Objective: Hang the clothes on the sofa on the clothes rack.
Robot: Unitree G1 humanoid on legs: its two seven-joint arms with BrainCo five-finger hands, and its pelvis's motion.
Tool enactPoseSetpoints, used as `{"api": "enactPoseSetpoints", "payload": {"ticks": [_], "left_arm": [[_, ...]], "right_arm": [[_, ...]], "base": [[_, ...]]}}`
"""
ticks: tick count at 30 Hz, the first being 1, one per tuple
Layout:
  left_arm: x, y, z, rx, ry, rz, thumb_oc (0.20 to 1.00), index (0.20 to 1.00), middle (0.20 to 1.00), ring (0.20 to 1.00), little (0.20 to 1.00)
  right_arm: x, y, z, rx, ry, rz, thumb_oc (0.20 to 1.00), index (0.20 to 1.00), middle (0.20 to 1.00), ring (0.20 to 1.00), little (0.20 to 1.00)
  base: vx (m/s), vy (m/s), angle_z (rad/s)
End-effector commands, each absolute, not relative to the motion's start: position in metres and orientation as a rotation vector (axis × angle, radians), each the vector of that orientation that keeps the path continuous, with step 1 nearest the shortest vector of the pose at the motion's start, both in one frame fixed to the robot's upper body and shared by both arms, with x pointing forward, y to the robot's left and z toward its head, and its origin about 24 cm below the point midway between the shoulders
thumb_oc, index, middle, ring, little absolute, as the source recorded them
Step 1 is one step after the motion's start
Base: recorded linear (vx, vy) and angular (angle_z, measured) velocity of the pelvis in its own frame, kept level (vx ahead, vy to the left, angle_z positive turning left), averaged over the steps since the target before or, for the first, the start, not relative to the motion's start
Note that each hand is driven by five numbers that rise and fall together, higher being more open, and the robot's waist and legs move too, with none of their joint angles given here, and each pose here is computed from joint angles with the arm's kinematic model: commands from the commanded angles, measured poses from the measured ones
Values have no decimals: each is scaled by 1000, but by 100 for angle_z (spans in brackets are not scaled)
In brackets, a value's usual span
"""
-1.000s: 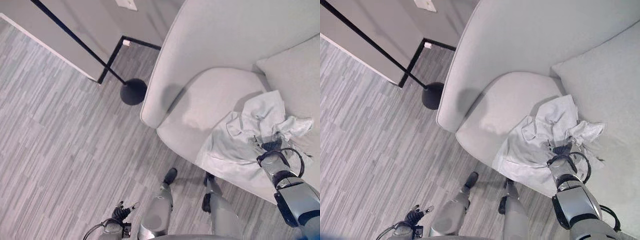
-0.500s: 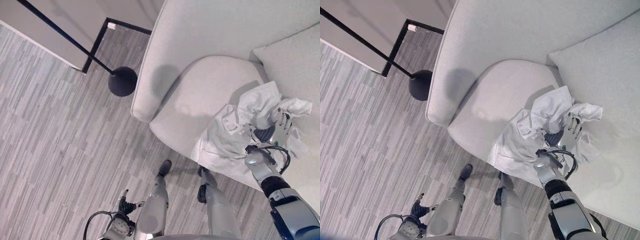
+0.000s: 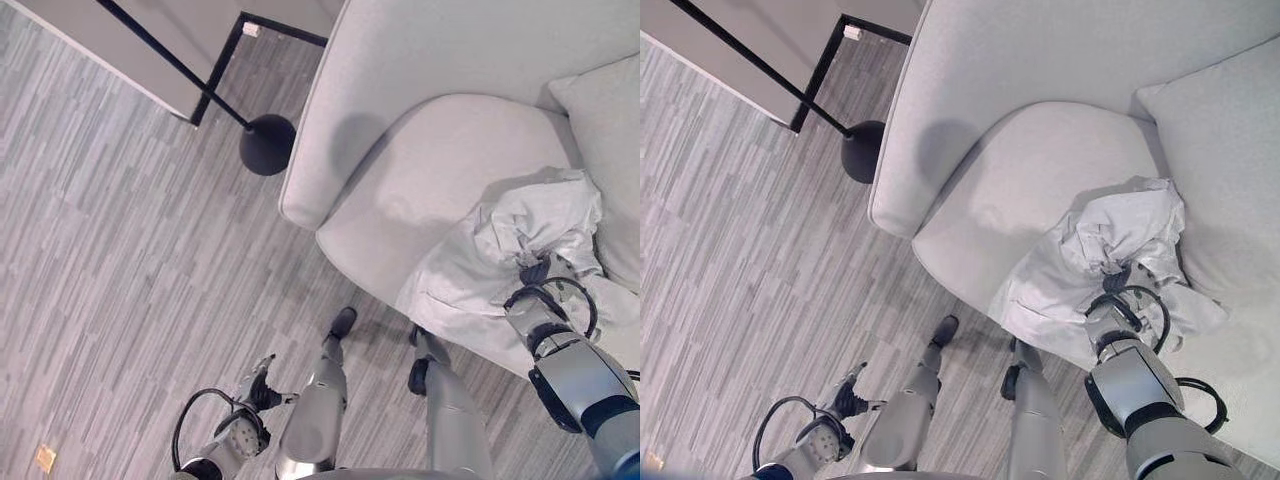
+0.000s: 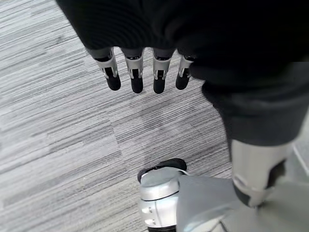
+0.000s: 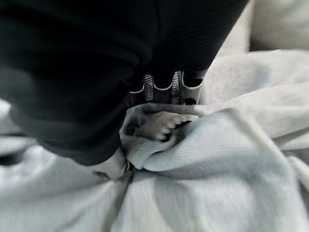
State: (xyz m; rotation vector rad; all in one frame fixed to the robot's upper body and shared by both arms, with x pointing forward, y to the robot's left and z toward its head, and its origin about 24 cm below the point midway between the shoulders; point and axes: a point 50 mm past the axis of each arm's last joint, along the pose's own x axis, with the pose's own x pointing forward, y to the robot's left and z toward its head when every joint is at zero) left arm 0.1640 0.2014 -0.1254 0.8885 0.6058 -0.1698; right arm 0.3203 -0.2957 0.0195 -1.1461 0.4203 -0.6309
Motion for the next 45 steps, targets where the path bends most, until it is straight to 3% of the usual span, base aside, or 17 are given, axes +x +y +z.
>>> {"api": "enactPoseSetpoints", "payload": {"ticks": [1, 6, 9, 12, 14, 18, 26, 31, 36, 38, 45], "left_arm": [[160, 195, -126, 936, 576, -232, 1000, 1000, 1000, 1000, 1000], [159, 192, -128, 936, 591, -242, 1000, 1000, 1000, 1000, 1000], [158, 195, -132, 926, 643, -207, 1000, 1000, 1000, 1000, 1000], [157, 202, -136, 900, 718, -154, 1000, 1000, 1000, 1000, 1000], [154, 203, -140, 849, 783, -113, 1000, 1000, 1000, 1000, 1000], [138, 206, -144, 842, 826, -135, 1000, 1000, 1000, 1000, 1000], [111, 225, -147, 844, 911, -198, 1000, 1000, 1000, 1000, 1000], [106, 233, -146, 686, 962, -94, 1000, 1000, 1000, 1000, 1000], [130, 239, -129, 508, 859, 28, 1000, 1000, 1000, 1000, 1000], [159, 256, -96, 419, 673, 157, 1000, 1000, 1000, 1000, 1000], [206, 287, -44, 662, 383, 422, 1000, 1000, 1000, 1000, 1000]], "right_arm": [[294, -281, -27, -1174, 595, -406, 200, 200, 200, 200, 200], [282, -281, -39, -1026, 642, -459, 200, 200, 200, 200, 200], [283, -273, -43, -672, 613, -566, 200, 200, 200, 200, 200], [298, -235, -39, -127, 474, -606, 200, 200, 200, 200, 200], [305, -185, -32, 205, 346, -453, 200, 200, 200, 200, 200], [308, -156, 13, 431, 92, -233, 200, 200, 200, 200, 200], [314, -157, 108, 525, -299, -34, 200, 200, 200, 200, 200], [326, -139, 175, 528, -491, 122, 200, 200, 200, 200, 200], [339, -116, 250, 439, -653, 247, 200, 200, 200, 200, 200], [337, -109, 289, 415, -742, 288, 200, 200, 200, 200, 200], [310, -95, 326, 425, -912, 382, 200, 200, 200, 200, 200]], "base": [[0, 0, 0], [0, 0, 0], [7, 0, -1], [0, 0, 0], [41, -11, -17], [51, -11, -29], [141, 16, -12], [114, 49, -8], [58, 43, -17], [37, 29, -17], [34, -16, -8]]}}
